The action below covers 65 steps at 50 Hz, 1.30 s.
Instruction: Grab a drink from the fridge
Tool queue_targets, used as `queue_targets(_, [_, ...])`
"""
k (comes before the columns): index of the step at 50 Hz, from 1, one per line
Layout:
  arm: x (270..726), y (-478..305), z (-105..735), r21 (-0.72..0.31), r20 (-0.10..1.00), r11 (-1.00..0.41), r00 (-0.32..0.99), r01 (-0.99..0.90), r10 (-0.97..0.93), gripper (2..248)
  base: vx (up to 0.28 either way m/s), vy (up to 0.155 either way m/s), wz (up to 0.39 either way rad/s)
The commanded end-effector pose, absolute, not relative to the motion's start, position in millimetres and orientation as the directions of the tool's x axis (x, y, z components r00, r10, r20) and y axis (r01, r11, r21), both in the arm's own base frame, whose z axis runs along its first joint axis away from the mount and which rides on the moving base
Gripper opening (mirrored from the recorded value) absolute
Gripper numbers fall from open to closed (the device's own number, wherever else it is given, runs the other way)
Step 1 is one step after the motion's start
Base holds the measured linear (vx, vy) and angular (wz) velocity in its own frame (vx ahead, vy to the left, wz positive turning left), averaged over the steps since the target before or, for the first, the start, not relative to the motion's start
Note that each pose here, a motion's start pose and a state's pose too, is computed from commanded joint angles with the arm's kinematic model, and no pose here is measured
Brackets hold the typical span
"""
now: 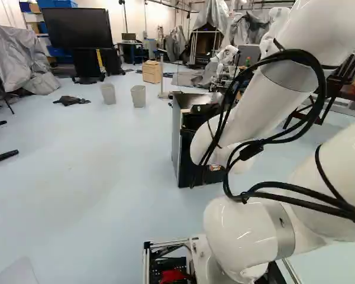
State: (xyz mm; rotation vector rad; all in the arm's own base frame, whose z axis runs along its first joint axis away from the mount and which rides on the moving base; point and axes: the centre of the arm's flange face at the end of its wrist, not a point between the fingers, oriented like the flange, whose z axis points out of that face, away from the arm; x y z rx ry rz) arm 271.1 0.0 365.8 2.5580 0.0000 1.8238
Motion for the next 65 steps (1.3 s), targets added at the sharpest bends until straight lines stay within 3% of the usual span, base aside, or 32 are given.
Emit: queue_targets(65, [279.2, 2.7, 366.9, 0.000, 0.944, -1.000, 0.330, 0.010, 0.003, 247, 0.075, 0.073, -0.014])
